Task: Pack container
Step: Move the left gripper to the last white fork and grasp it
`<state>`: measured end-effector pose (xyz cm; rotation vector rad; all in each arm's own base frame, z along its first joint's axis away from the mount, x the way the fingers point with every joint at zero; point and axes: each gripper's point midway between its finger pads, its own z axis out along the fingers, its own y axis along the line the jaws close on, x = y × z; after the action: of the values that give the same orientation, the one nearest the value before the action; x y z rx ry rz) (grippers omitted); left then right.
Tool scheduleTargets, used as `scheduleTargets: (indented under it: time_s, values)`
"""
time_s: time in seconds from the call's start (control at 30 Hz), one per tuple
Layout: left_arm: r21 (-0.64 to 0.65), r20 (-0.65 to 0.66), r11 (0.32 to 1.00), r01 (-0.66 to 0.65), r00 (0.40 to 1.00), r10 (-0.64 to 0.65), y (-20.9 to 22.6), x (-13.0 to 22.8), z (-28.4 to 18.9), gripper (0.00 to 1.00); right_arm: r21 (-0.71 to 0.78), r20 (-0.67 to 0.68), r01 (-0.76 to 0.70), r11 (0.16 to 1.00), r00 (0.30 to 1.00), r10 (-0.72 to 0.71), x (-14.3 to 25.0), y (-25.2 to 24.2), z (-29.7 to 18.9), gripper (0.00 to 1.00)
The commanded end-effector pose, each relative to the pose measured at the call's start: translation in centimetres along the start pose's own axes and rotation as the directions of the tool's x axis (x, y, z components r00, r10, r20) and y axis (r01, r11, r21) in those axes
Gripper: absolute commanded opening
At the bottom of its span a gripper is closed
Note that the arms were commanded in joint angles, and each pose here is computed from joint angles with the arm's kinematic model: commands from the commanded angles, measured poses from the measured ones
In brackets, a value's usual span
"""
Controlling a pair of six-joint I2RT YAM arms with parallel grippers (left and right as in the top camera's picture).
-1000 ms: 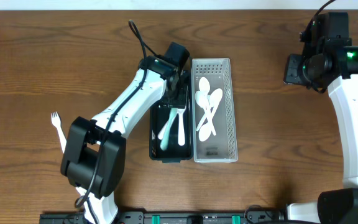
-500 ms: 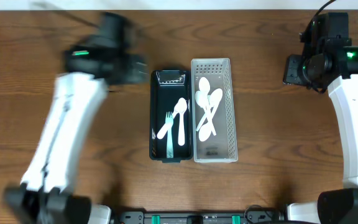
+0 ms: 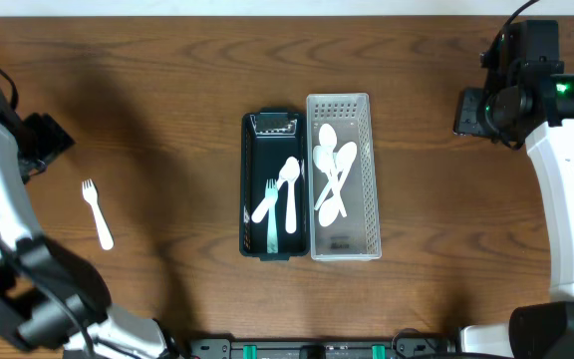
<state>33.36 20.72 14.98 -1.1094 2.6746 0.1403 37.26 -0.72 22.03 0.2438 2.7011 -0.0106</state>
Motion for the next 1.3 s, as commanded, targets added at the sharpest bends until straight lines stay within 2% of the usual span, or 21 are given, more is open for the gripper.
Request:
scheduleTargets:
  time_s: [0.0, 0.23, 0.37, 0.43, 0.53, 1.13, 1.2, 1.27]
  values:
    - [-0.026, -0.113, 0.999, -0.045, 0.993, 0.042, 0.4, 1.1, 4.3, 0.79, 0.015, -0.009, -0.013, 1.0, 1.0, 0.013, 0.2, -0.5, 0.2, 0.53]
    - [-0.046, -0.237, 0.996, -0.073, 0.97, 0.06, 0.3, 2.4, 10.7, 0.79, 0.017, -0.019, -0.013, 1.0, 1.0, 0.013, 0.4, -0.5, 0.2, 0.54]
    - [-0.039, -0.273, 0.992, -0.12, 0.956, 0.105, 0.2, 2.9, 12.7, 0.79, 0.019, -0.028, -0.013, 1.0, 1.0, 0.013, 0.6, -0.6, 0.2, 0.54]
    - [0.004, -0.282, 0.988, -0.154, 0.948, 0.149, -0.3, 3.1, 13.4, 0.79, 0.019, -0.03, -0.013, 1.0, 0.999, 0.013, 0.7, -0.6, 0.2, 0.54]
    - [0.07, -0.294, 0.981, -0.183, 0.935, 0.196, -1.3, 3.5, 14.2, 0.8, 0.019, -0.03, -0.012, 1.0, 0.999, 0.013, 0.7, -0.6, 0.2, 0.54]
    - [0.074, -0.351, 0.977, -0.199, 0.912, 0.212, -0.8, 5.9, 15.6, 0.79, 0.02, -0.032, -0.013, 1.0, 0.999, 0.013, 0.7, -0.6, 0.2, 0.55]
    - [0.074, -0.354, 0.977, -0.199, 0.911, 0.212, -0.7, 6.0, 15.6, 0.78, 0.02, -0.034, -0.012, 1.0, 0.999, 0.013, 0.8, -0.6, 0.2, 0.55]
    - [0.074, -0.361, 0.977, -0.199, 0.908, 0.212, -0.7, 6.2, 15.5, 0.72, 0.021, -0.039, -0.012, 1.0, 0.999, 0.013, 0.9, -0.6, 0.2, 0.55]
